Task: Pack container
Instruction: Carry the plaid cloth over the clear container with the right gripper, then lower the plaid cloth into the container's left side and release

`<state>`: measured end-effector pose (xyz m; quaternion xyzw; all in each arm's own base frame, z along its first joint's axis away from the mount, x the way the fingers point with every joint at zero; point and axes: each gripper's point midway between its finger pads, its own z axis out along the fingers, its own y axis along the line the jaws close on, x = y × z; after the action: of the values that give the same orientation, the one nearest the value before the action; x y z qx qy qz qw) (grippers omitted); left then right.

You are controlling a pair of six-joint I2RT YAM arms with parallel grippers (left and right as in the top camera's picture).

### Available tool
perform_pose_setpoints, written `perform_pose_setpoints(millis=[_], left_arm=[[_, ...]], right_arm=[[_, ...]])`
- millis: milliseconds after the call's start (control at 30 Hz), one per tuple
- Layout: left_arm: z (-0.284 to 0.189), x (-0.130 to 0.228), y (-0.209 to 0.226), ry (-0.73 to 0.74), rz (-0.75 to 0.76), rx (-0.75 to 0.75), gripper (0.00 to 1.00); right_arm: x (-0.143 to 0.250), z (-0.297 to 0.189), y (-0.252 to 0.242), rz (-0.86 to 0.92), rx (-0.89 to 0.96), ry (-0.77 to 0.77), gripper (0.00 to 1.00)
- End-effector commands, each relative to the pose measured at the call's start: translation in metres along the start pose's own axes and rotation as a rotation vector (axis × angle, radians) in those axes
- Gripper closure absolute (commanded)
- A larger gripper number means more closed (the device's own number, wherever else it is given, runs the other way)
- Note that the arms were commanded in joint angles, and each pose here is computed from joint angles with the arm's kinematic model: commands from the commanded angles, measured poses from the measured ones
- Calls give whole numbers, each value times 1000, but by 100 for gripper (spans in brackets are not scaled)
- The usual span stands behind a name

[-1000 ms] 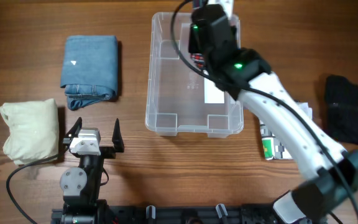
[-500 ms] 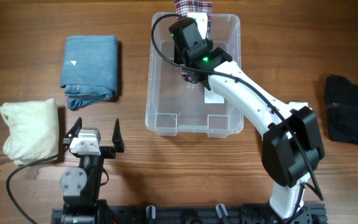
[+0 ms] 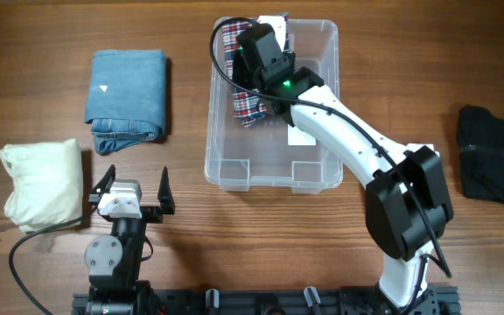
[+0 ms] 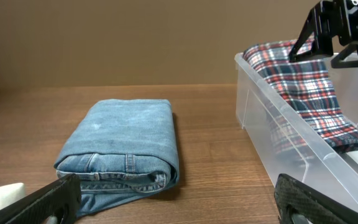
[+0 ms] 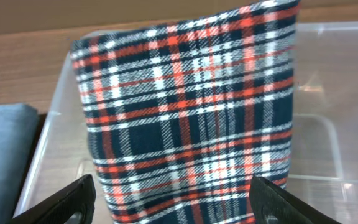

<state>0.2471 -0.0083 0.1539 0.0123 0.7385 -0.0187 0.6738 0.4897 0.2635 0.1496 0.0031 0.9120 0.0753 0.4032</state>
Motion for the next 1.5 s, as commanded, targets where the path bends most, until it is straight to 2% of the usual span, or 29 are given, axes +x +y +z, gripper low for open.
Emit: perform_pose_setpoints(millis=[0,100,167,300,433,633,767,1000,1267,1467], left_arm=[[0,3,2,9,13,-10,0],[0,3,2,9,13,-10,0],[0,3,2,9,13,-10,0],[0,3,2,9,13,-10,0],[0,3,2,9,13,-10,0],[0,3,2,9,13,-10,0],[0,3,2,9,13,-10,0],[0,3,2,9,13,-10,0],[0,3,2,9,13,-10,0],[0,3,2,9,13,-10,0]], right_arm=[[-1,2,8,13,-32,2,18],[-12,2,7,19,-24,-41,20],[-17,2,9,23,-33,-62,28],[-15,19,-11,-6,34,-68,57],[5,42,-20,-6,16,5,71],[23,67,-22,-13,23,23,71],[46,78,-21,-17,7,93,71],[75,73,-25,115,27,216,71],[54,61,-8,170,-6,145,60],[55,58,-6,223,-13,159,59]])
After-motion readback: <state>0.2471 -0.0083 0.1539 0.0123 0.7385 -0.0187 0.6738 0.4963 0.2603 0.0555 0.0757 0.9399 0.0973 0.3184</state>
